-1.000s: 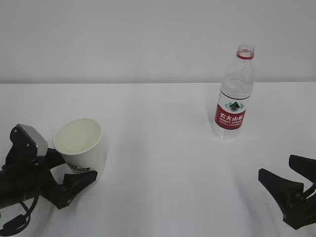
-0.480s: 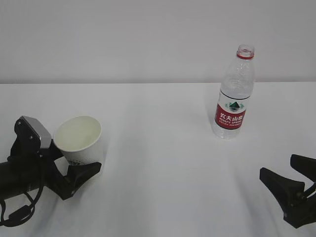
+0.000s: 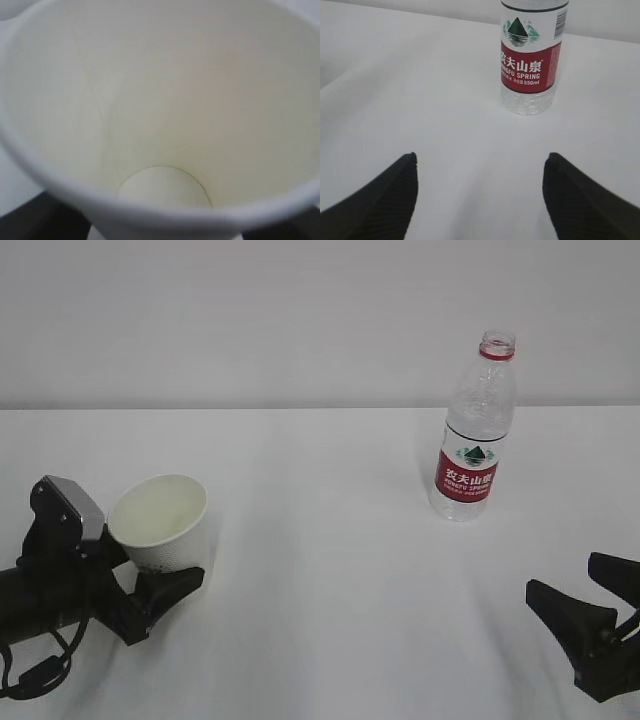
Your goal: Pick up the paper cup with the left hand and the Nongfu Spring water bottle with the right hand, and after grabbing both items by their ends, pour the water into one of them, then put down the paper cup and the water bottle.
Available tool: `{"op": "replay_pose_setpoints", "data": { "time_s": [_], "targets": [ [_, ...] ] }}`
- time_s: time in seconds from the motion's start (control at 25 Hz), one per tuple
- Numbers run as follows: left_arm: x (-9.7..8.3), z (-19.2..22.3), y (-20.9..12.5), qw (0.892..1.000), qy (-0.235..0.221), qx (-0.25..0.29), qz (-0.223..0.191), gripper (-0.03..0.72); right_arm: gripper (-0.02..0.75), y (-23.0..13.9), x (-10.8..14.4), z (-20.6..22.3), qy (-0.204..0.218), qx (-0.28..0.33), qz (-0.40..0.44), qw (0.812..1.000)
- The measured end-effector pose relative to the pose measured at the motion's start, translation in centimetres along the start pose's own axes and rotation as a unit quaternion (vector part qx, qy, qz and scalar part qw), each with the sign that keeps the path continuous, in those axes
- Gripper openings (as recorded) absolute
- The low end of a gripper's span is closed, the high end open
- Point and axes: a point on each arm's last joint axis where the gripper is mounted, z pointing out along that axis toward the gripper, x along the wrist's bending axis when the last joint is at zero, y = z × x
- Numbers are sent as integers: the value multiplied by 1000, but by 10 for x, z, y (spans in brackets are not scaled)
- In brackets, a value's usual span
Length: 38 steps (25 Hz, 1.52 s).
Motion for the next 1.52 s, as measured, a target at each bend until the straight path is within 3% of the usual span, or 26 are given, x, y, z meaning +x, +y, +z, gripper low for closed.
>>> {"op": "replay_pose_setpoints", "data": {
  "time_s": [0.2,0.92,1.52],
  "targets": [
    [0,0,0,1000,-2,0,0,543,587,0,0,0,0,0,-1,1000],
    [-1,-7,22,999,-1,-32,-11,536,587,0,0,0,-1,0,-3,1000],
    [-25,-42,25,999,-4,-29,-22,535,587,0,0,0,-2,0,-4,1000]
  ]
}}
